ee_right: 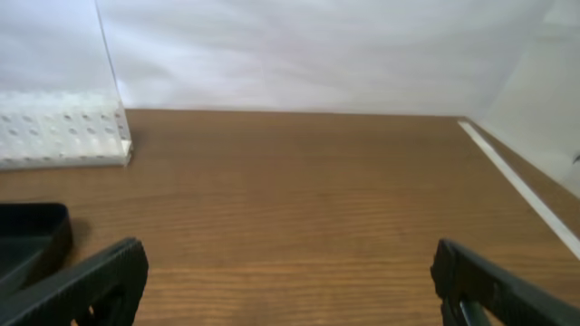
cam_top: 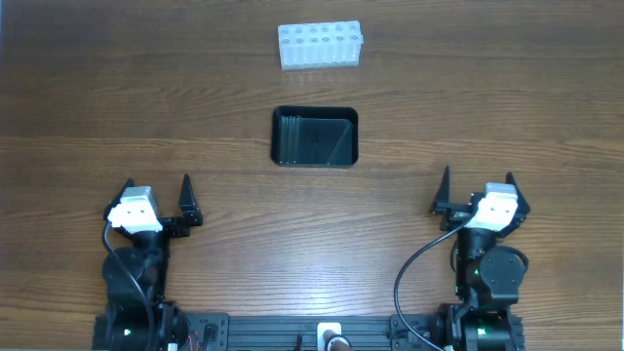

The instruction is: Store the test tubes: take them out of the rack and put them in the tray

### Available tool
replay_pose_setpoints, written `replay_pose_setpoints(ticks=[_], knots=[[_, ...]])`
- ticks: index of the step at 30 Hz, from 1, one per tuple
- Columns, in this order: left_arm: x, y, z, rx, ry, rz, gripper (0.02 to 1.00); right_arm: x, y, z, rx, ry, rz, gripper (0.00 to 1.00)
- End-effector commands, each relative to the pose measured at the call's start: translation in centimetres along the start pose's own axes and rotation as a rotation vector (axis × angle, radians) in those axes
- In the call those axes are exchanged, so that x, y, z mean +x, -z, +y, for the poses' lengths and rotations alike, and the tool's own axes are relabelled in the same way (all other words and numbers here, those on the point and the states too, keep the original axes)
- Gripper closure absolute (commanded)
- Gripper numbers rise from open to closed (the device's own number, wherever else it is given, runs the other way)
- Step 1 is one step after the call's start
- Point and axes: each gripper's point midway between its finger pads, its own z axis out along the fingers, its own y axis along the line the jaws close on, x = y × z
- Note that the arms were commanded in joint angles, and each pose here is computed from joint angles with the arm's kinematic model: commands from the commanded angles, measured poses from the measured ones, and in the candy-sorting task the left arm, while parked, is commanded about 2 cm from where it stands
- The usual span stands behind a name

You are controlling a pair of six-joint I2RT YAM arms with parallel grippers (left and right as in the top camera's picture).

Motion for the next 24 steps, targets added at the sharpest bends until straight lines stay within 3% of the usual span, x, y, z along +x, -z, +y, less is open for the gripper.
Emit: replay_pose_setpoints(ticks=[1,24], knots=[[0.2,0.0,0.0,0.005,-0.018,0.002,0.020,1.1,-0.1,0.8,-0.014,0.004,-0.005,0.007],[0.2,0.0,0.0,0.005,-0.017,0.002,0.018,2.6,0.6,0.0,0.015,-0.011,0.014,0.007]])
